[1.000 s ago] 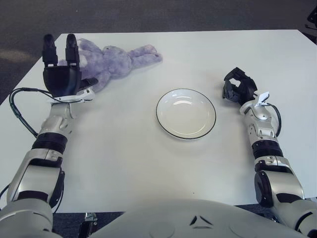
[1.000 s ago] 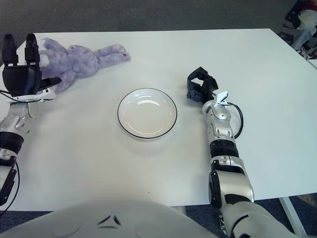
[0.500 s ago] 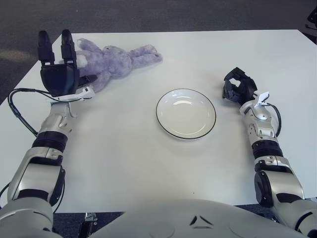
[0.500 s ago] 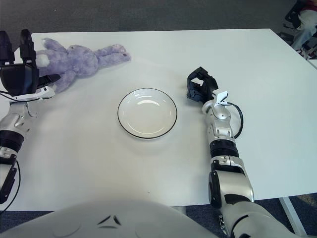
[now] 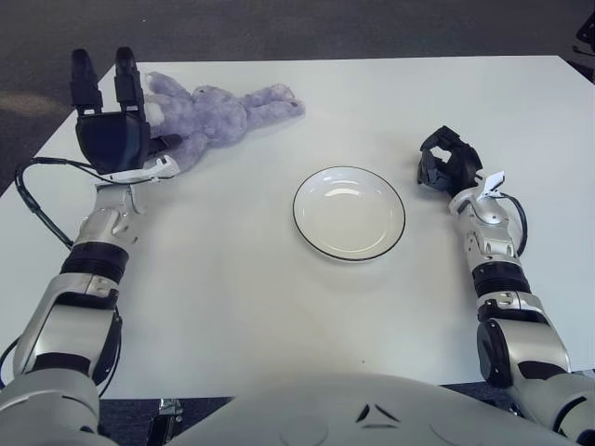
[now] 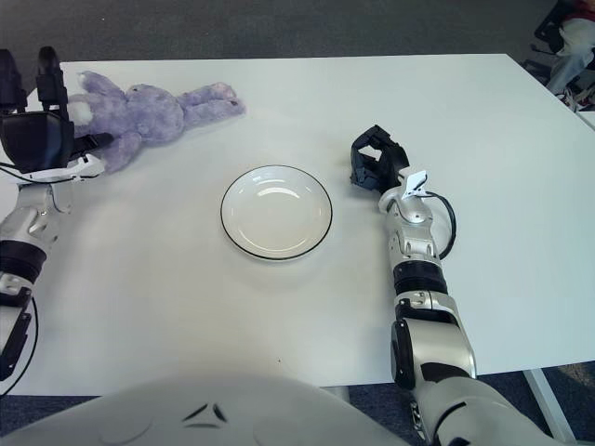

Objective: Put the doll into the plate.

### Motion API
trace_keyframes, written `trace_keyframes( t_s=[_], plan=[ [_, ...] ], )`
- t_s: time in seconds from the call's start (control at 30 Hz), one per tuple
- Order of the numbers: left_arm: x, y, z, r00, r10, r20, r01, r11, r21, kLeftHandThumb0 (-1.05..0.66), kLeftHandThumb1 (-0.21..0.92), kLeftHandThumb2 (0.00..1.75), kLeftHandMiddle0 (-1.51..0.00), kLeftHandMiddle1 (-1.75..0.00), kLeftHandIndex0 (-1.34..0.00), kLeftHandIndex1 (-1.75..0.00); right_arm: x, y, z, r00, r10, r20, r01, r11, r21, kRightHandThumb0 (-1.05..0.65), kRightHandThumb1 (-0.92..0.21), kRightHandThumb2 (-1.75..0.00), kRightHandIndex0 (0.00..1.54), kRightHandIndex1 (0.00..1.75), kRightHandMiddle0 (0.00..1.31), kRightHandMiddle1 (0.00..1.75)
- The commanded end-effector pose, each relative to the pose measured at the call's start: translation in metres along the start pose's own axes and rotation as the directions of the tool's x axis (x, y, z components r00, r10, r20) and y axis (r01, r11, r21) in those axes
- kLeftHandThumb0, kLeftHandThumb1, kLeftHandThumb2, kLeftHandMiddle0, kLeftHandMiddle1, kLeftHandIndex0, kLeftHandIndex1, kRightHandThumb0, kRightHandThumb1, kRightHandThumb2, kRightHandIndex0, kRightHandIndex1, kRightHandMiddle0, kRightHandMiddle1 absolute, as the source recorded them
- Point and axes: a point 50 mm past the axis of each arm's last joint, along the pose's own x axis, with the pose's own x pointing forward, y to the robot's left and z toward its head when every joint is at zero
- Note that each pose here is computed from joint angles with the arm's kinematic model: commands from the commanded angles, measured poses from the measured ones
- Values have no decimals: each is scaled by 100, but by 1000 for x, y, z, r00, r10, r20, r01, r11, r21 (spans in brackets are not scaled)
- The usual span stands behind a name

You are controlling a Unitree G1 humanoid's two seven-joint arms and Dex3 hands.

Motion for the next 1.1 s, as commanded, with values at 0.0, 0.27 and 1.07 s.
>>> trace_keyframes(
  t_s=[0.0,0.27,1.07],
  plan=[
    [10,5,-8,998,-65,-2,65,998,-6,-99,81,5,0,0,0,-2,-22,7,-52,970,7,-242,3,999,41,-41,-56,-101,94,175,42,175],
    [23,-9,-13,970,-244,2,243,965,-99,-104,86,7,0,0,0,0,-22,7,-52,969,6,-246,4,999,39,-41,-56,-101,95,175,43,175],
    [9,-42,-24,781,-625,-7,616,772,-157,-105,90,7,0,0,0,0,-25,5,-50,973,35,-229,-23,998,56,-41,-58,-98,95,175,41,175]
  ],
)
